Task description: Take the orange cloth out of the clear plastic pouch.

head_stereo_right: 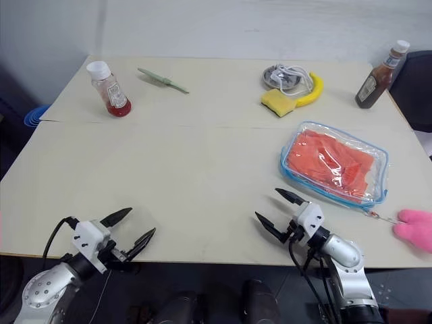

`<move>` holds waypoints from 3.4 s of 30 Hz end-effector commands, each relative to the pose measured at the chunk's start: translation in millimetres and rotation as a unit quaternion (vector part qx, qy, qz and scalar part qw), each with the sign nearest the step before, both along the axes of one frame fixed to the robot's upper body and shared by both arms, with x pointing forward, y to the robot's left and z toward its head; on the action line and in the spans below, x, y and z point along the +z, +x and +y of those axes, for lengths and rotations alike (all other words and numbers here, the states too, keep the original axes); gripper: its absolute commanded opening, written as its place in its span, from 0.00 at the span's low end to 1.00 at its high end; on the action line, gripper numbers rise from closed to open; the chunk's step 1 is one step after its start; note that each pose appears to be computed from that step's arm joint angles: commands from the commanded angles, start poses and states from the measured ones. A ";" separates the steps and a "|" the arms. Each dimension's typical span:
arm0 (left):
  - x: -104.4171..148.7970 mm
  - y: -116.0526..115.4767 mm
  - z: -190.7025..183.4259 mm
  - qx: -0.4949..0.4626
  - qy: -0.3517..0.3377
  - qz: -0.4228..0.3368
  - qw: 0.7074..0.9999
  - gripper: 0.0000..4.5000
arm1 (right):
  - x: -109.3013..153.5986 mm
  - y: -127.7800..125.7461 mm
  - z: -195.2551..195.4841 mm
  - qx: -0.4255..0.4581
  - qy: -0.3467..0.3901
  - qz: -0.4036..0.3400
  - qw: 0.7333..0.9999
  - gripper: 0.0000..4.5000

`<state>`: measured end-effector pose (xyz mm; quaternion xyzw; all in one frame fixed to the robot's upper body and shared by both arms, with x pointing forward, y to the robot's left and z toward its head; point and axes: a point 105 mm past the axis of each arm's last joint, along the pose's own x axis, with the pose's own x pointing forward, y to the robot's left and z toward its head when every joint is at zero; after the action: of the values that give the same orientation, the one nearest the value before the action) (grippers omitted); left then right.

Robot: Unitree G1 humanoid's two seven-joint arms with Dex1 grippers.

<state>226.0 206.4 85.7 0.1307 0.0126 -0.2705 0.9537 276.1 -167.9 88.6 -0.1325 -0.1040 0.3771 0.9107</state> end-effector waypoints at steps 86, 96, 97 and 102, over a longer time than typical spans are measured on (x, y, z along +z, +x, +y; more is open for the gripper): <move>52.4 -14.6 -97.3 -0.375 -0.071 0.034 0.924 1.00 | 67.1 14.1 -141.3 -0.033 -0.157 0.312 0.936 0.77; 52.5 -5.4 -88.7 -0.354 -0.063 0.033 0.932 1.00 | 64.6 -0.3 -94.8 0.102 -0.069 0.402 0.907 0.11; 52.4 -4.7 -87.1 -0.348 -0.062 0.031 0.935 1.00 | 70.6 -3.2 -82.4 0.129 -0.050 0.402 0.905 0.03; 51.8 -2.6 -83.8 -0.331 -0.064 0.028 0.941 1.00 | 77.3 -8.8 -19.4 0.219 -0.002 0.368 0.903 0.00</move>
<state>223.0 119.7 133.9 0.0530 -0.0115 -0.5830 0.8107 267.5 -199.9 153.8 0.0472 0.2455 0.5758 0.7785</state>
